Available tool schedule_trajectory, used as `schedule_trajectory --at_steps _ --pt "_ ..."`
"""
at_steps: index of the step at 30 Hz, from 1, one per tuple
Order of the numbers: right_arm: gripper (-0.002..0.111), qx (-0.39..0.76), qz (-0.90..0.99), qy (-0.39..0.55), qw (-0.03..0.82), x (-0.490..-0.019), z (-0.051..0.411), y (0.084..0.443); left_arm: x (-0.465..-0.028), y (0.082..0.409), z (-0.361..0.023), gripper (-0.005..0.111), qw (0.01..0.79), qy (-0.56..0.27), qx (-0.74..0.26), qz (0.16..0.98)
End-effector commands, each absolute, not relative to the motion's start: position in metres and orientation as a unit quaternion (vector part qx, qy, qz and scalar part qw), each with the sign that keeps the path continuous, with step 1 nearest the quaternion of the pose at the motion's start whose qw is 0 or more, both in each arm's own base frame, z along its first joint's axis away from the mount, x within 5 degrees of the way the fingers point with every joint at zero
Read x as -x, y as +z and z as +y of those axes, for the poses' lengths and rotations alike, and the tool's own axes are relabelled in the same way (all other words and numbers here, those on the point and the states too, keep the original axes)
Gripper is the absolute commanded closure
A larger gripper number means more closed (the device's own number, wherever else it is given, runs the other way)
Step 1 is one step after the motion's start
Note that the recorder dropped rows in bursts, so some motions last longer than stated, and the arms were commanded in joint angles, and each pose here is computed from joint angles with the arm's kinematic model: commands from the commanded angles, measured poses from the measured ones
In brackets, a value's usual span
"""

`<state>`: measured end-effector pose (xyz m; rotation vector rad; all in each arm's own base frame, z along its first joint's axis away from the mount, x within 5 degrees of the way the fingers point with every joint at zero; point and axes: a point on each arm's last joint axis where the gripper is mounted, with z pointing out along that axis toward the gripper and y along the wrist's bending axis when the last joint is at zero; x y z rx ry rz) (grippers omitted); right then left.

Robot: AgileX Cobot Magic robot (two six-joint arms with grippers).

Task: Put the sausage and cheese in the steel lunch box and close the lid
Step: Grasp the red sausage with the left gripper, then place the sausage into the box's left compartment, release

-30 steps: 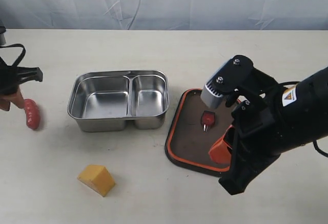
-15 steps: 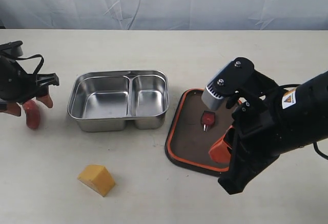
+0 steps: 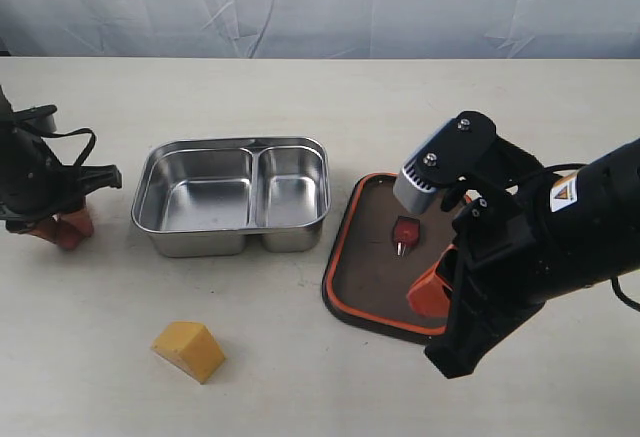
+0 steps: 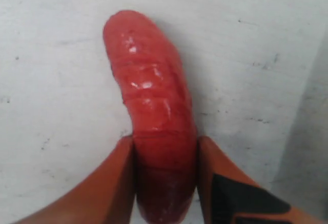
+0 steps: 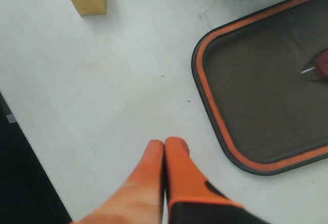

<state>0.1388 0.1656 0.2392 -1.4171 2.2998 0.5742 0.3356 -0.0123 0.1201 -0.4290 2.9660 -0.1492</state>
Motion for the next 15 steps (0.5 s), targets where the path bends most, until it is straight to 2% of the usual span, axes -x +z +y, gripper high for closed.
schedule_trajectory --at_steps 1,5,10,15 --pt "0.108 0.503 0.817 0.204 0.193 -0.139 0.166 0.239 -0.334 0.12 -0.013 0.107 0.056 -0.042 0.131 0.989" --pt "0.108 0.503 0.817 0.204 0.193 -0.139 0.166 0.239 -0.333 0.136 -0.014 0.107 0.076 -0.044 0.125 0.988" --pt "0.108 0.502 0.817 0.205 0.193 -0.139 0.166 0.239 -0.328 0.178 -0.014 0.107 0.14 -0.052 0.103 0.983" --pt "0.108 0.502 0.817 0.205 0.193 -0.139 0.166 0.239 -0.319 0.216 -0.035 0.107 0.196 -0.085 0.04 0.976"
